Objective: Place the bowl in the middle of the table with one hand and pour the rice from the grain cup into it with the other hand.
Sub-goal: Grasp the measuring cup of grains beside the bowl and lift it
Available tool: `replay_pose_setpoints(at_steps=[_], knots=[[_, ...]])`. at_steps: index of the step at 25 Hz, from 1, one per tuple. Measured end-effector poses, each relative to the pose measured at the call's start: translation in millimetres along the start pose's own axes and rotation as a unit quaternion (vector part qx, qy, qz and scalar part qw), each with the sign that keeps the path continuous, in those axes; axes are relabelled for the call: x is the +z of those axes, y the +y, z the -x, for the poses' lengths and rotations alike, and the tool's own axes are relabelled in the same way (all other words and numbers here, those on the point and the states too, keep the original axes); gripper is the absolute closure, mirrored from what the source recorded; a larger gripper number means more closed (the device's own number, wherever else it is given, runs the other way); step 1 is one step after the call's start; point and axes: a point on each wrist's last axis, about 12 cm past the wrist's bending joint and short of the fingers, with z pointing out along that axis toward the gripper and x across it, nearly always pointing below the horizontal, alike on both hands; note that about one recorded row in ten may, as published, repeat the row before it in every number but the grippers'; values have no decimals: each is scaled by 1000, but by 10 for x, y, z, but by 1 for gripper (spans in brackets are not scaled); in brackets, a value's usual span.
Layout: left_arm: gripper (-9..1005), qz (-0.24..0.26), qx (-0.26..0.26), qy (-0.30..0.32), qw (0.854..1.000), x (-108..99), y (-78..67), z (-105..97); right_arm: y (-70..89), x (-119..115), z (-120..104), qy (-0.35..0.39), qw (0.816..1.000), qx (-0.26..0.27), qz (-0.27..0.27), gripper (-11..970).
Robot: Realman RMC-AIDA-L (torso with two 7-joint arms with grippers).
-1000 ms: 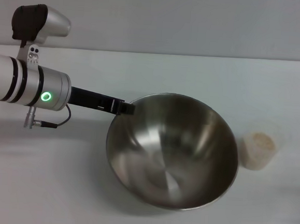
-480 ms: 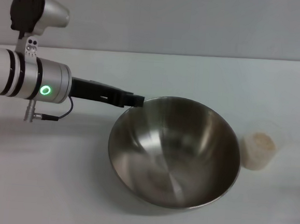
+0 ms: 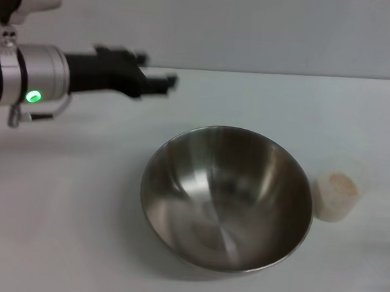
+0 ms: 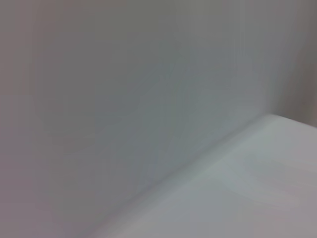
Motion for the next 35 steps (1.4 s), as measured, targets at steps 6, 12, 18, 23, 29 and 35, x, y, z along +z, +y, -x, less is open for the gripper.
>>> replay_pose_setpoints(at_steps=[6,12,18,23,29,35], knots=[[204,217,114,-77,966,-135,68,-91,-20,-25,0,1,1000,-2,-3,133],[135,468,136,-186,853,-337,-103,-452,-11,-75,2,3,1000,-5,9,133],[137,444,82,-359,817,-602,-209,-992,38,-120,-10,10,999,-8,41,133],[137,386,-35,-385,838,-766,9,-1467,87,-166,-58,32,996,-26,74,134],[137,393,-38,-357,847,-840,-6,-1665,159,-222,-136,66,991,-34,107,134],[137,402,-27,-343,849,-879,-21,-1729,246,-129,-262,112,986,-35,122,134]])
